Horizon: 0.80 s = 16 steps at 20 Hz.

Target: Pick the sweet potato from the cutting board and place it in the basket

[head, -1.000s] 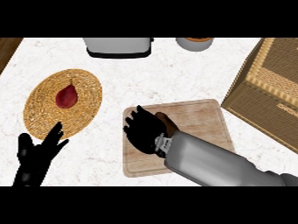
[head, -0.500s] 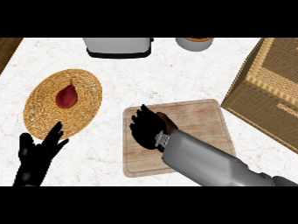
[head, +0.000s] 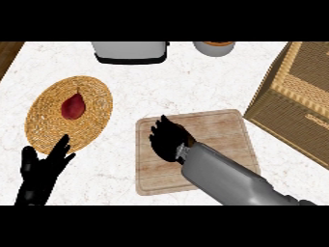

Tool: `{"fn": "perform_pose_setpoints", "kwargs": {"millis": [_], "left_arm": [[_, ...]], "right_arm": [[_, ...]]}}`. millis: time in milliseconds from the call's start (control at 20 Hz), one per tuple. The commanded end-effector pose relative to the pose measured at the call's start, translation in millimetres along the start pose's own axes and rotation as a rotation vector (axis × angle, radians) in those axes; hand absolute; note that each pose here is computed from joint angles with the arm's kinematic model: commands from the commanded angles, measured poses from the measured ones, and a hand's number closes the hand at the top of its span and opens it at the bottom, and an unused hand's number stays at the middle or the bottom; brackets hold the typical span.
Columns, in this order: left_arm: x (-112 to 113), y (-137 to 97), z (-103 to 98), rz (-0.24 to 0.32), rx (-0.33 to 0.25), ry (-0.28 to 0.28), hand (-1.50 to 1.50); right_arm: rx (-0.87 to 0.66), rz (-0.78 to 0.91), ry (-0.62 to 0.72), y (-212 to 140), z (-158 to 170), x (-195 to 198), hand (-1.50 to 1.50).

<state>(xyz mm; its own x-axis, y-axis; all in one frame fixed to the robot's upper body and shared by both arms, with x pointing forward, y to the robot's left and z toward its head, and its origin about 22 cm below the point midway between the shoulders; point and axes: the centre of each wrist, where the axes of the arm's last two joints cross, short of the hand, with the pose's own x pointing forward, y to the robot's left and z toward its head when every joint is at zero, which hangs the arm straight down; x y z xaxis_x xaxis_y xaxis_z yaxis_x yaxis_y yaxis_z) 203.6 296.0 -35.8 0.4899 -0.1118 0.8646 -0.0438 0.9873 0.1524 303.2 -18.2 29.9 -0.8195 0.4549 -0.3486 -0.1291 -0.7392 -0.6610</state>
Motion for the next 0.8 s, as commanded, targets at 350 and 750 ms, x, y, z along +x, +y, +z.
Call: {"fn": "perform_pose_setpoints", "kwargs": {"millis": [350, 750], "left_arm": [[-9.6, -1.9, 0.7, 0.01, -0.03, 0.043, 0.0], [-2.9, -14.8, 7.0, 0.002, -0.014, 0.037, 0.0]], "right_arm": [[0.011, -0.002, -0.005, 23.7, -23.4, -8.2, 1.5], [-0.069, 0.16, -0.065, 24.4, -10.9, 1.5, 1.5]]}}
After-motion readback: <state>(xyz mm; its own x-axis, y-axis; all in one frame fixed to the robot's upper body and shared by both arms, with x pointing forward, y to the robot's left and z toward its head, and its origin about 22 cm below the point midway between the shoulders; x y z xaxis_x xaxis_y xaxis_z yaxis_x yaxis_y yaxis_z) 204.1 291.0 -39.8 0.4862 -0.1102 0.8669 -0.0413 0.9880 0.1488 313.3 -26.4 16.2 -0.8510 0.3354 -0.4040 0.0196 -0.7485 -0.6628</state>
